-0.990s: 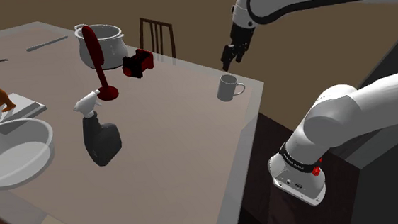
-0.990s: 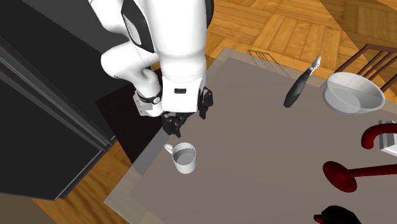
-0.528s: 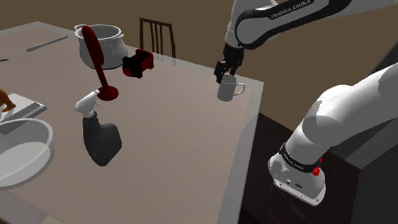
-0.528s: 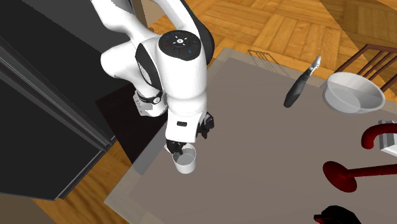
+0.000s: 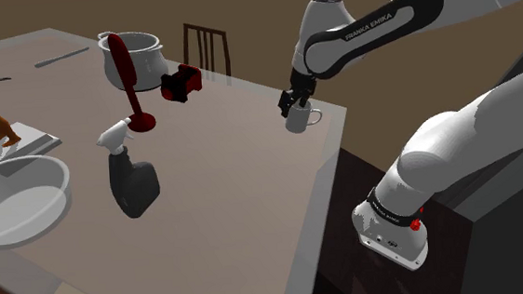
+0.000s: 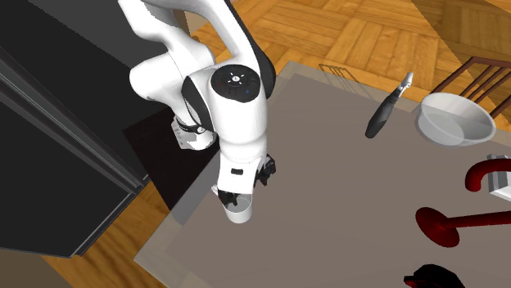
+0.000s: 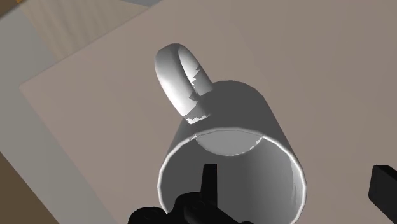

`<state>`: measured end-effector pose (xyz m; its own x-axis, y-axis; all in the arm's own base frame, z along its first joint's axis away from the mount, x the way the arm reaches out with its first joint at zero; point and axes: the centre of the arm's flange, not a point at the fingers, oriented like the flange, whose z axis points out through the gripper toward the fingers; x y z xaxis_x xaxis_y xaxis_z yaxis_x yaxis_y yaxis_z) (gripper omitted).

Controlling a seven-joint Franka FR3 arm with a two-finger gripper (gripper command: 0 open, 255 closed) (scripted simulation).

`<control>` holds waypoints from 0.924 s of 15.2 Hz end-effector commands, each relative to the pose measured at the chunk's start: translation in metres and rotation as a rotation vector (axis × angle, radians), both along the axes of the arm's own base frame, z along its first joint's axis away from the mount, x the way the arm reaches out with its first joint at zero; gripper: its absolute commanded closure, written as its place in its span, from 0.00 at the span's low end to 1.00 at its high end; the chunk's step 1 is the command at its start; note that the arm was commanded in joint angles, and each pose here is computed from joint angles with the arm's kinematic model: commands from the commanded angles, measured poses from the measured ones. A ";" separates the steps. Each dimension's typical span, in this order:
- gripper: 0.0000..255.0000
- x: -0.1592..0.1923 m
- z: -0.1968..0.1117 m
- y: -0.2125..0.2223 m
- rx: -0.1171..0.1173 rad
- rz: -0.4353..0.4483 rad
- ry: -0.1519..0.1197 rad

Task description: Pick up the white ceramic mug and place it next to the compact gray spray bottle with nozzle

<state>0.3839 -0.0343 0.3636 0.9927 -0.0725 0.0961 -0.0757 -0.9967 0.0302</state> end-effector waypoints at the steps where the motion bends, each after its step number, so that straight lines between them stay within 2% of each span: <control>1: 0.00 0.000 -0.001 0.000 0.000 0.000 0.000; 5: 0.00 0.000 -0.001 0.000 0.000 0.000 0.000; 6: 1.00 0.000 -0.001 0.000 0.000 0.000 0.000; 14: 1.00 0.000 -0.001 0.000 0.000 0.000 0.000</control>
